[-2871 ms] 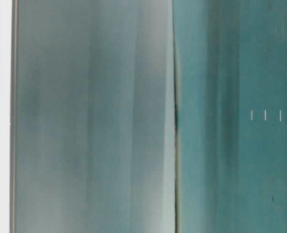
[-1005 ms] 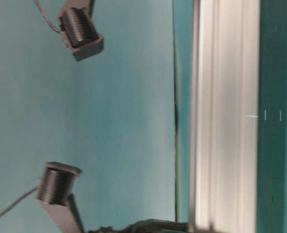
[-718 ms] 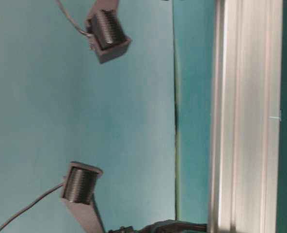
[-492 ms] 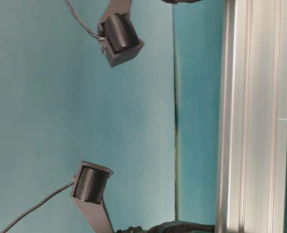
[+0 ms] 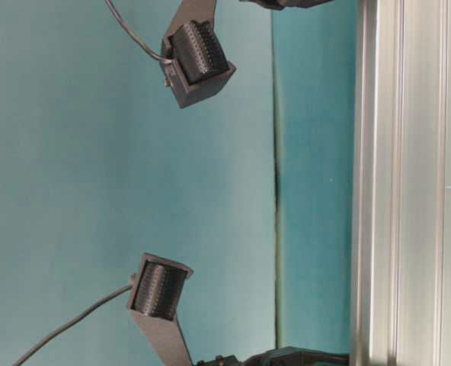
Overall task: Lift the metal rail with both hands.
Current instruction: 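Lower the held rail with both grippers toward the table above the strip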
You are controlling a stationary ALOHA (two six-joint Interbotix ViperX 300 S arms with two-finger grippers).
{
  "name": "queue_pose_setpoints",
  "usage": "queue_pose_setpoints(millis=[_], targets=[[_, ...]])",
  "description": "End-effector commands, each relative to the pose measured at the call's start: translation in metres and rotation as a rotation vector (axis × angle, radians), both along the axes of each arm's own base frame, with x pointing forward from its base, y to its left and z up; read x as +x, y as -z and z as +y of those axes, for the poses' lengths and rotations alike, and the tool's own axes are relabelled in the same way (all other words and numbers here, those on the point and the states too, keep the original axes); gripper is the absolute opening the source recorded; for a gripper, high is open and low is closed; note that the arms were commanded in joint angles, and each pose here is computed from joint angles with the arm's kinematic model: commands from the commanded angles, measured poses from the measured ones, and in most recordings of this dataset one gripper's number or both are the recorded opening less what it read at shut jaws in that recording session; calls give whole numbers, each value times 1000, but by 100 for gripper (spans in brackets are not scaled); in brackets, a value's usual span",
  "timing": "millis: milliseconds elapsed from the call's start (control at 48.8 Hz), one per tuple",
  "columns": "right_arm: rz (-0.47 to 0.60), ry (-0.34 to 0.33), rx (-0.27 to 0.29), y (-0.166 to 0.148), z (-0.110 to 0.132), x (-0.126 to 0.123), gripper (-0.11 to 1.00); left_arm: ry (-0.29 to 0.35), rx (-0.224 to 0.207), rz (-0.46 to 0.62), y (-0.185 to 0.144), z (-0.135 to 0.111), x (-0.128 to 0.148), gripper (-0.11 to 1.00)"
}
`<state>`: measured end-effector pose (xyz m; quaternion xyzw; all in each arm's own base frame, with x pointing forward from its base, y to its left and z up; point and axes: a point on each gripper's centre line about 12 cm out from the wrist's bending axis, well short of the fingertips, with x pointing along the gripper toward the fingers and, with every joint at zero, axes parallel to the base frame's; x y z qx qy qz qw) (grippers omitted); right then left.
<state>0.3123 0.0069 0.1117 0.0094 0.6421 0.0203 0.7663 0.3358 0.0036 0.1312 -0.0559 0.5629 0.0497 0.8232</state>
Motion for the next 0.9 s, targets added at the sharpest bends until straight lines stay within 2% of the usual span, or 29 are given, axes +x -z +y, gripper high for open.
queue_pose_setpoints(millis=[0, 595, 882], targets=[[-37, -12, -4, -2, 1, 8, 39, -61, -24, -53, -8, 2, 7, 31], [-37, 9, 9, 4, 2, 9, 39, -43, -22, -88, 5, 0, 7, 31], [-47, 34, 30, 4, 4, 10, 38, 26, 5, -108, 3, -1, 9, 31]])
